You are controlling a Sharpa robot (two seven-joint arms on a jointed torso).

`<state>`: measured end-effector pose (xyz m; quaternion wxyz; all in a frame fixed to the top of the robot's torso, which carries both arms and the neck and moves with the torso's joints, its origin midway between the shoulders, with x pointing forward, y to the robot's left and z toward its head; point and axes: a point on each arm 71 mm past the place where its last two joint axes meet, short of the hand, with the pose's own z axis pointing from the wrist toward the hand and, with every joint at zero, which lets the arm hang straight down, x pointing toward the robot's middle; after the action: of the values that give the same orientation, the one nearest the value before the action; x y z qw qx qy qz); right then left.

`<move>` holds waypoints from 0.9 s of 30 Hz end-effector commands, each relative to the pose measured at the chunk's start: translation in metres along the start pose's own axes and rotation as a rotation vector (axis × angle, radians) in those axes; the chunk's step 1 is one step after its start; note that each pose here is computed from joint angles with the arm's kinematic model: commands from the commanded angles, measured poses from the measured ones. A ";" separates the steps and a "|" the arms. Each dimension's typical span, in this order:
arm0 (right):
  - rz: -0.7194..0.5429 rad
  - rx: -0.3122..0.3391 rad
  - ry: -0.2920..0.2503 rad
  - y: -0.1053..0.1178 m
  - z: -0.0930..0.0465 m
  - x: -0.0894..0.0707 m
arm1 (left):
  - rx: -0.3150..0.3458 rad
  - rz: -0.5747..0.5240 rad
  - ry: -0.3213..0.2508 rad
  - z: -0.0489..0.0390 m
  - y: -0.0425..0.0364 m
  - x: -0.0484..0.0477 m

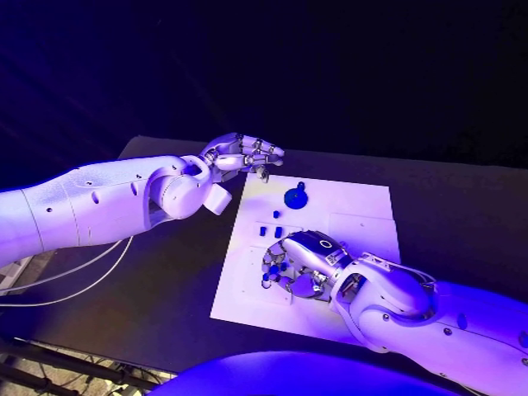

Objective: Assemble the parts on the task board

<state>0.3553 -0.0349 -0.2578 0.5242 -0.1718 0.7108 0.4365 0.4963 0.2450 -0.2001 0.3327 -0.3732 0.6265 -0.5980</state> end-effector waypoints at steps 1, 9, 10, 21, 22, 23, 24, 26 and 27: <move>-0.022 -0.017 0.041 0.001 0.001 0.005 | 0.015 -0.004 0.013 0.0009 -0.0016 0.0023; -0.026 -0.017 0.061 0.002 0.001 0.009 | 0.015 -0.003 0.012 0.0008 -0.0015 0.0019; -0.026 -0.017 0.063 0.003 0.001 0.009 | 0.015 -0.003 0.012 0.0007 -0.0015 0.0019; -0.045 -0.006 0.094 0.001 0.001 0.012 | 0.013 -0.003 0.011 0.0005 -0.0014 0.0013; -0.049 -0.003 0.098 0.001 0.001 0.012 | 0.012 -0.003 0.011 0.0004 -0.0014 0.0012; -0.053 0.000 0.100 0.001 0.001 0.012 | 0.012 -0.003 0.011 0.0004 -0.0014 0.0012; -0.057 0.003 0.102 0.000 0.001 0.012 | 0.012 -0.003 0.011 0.0004 -0.0014 0.0012; -0.066 0.011 0.104 0.000 0.002 0.013 | 0.012 -0.003 0.011 0.0003 -0.0013 0.0011; -0.071 0.014 0.103 0.000 0.002 0.013 | 0.012 -0.003 0.011 0.0003 -0.0013 0.0011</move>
<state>0.3528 -0.0307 -0.2656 0.5074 -0.1986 0.7254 0.4205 0.4965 0.2457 -0.2002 0.3333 -0.3734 0.6264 -0.5976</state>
